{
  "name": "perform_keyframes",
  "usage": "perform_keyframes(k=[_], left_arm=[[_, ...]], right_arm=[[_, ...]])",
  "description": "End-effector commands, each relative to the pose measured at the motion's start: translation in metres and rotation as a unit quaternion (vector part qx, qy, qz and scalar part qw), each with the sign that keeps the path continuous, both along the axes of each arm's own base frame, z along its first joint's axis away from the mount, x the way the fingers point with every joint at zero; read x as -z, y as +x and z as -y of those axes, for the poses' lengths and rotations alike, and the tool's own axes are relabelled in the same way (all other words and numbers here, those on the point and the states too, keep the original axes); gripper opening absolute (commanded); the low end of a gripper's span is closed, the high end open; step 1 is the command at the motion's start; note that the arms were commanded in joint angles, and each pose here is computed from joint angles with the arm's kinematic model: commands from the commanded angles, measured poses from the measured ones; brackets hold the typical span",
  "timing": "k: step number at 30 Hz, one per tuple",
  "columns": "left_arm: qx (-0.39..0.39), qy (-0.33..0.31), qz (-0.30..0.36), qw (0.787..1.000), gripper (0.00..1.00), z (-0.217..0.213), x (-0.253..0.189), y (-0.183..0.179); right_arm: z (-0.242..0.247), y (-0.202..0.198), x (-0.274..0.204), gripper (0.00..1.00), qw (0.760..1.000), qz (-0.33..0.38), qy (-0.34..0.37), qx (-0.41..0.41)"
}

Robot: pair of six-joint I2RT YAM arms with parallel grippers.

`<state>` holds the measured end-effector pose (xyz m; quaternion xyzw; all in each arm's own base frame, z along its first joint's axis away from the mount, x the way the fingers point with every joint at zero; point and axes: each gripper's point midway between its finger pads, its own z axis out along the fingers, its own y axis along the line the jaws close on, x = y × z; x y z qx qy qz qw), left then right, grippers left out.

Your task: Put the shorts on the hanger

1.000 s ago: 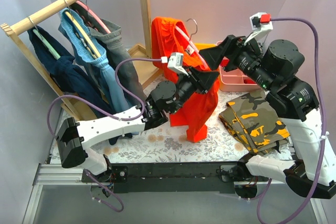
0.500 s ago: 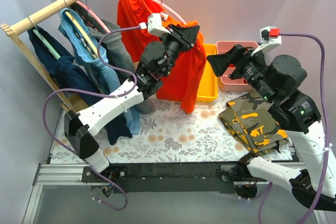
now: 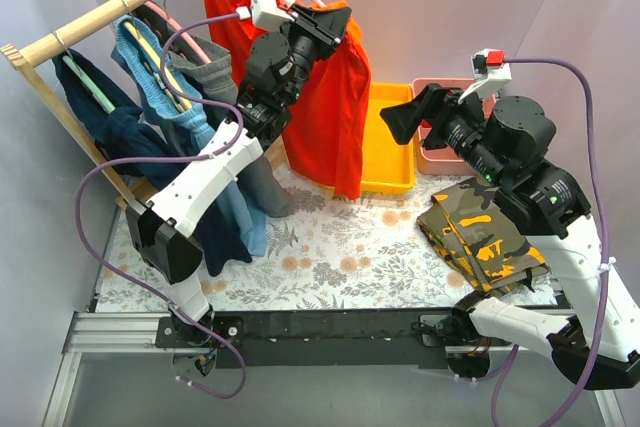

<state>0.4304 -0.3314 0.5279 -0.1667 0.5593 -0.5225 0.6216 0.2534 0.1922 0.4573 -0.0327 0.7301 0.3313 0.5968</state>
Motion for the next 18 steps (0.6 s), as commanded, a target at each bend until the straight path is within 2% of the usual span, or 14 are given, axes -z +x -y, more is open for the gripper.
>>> perform_keyframes(k=[1,9,18], left_arm=[[0.007,-0.036,0.056,0.998,0.0,-0.028,-0.057,-0.012],[-0.017,-0.05,0.055,0.997,0.0,-0.066,-0.062,0.007],[-0.028,-0.06,0.051,0.996,0.0,-0.086,-0.062,0.018]], right_arm=[[-0.002,0.0,-0.01,0.98,1.0,0.019,0.018,-0.003],[0.002,0.0,-0.003,0.99,1.0,0.015,0.015,0.007],[0.001,0.002,0.006,0.99,1.0,0.007,0.01,0.008]])
